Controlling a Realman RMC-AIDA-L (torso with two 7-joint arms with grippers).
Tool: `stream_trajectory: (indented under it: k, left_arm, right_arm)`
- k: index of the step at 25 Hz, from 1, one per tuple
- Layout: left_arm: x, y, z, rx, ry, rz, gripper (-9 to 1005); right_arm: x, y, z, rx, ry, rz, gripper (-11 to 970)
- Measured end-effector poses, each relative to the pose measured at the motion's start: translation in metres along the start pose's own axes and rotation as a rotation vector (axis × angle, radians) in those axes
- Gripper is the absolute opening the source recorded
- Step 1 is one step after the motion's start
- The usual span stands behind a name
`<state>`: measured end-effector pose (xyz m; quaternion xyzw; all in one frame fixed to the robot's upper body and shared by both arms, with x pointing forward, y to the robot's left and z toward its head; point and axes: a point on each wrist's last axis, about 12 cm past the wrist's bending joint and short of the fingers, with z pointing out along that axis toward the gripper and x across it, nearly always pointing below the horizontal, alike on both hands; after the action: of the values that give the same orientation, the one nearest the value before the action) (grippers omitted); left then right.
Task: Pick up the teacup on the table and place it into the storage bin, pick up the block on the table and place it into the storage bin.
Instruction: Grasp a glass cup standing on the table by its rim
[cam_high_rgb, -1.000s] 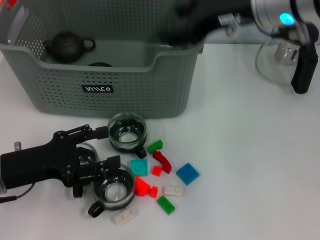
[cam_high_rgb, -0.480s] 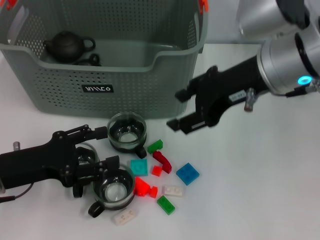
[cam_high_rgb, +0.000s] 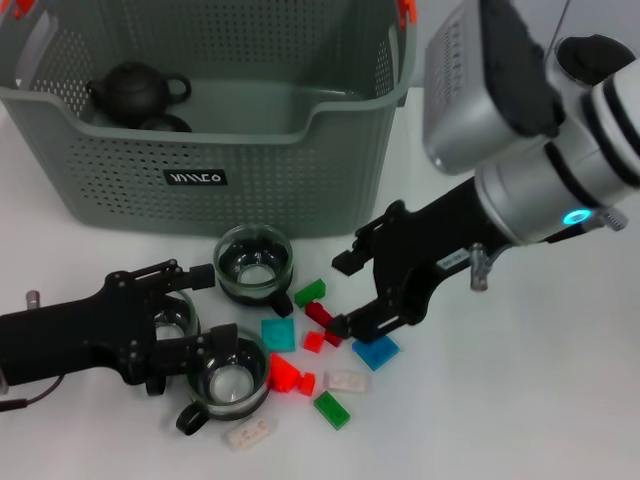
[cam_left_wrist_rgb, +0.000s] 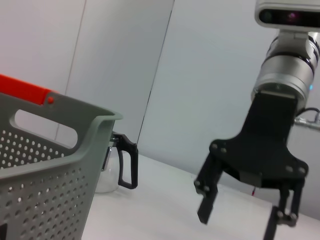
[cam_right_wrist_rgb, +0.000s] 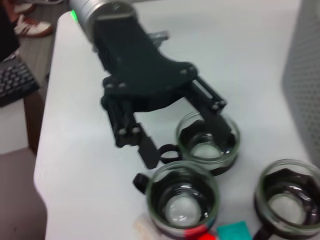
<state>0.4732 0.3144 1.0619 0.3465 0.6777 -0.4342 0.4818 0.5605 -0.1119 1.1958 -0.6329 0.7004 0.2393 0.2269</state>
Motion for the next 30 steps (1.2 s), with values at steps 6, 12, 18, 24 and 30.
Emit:
stream_trajectory:
  k: [6, 12, 18, 24, 30]
  left_arm:
    - [0.0, 0.0, -0.001, -0.002, 0.002, 0.003, 841]
    - [0.0, 0.0, -0.001, -0.003, 0.001, 0.005, 841]
    - [-0.001, 0.001, -0.001, -0.005, -0.001, 0.005, 841]
    - [0.0, 0.0, -0.002, -0.005, -0.001, 0.004, 841]
    - [-0.003, -0.004, -0.002, 0.041, -0.003, 0.014, 841]
  right_arm:
    - [-0.002, -0.001, 0.006, 0.004, -0.002, -0.006, 717]
    - [-0.003, -0.009, 0.015, 0.011, 0.003, 0.008, 718]
    - [-0.003, -0.017, 0.022, 0.015, 0.008, 0.009, 718]
    - [-0.006, -0.019, 0.024, 0.021, 0.009, -0.002, 718]
    - [0.001, -0.018, 0.021, 0.002, 0.012, 0.007, 718]
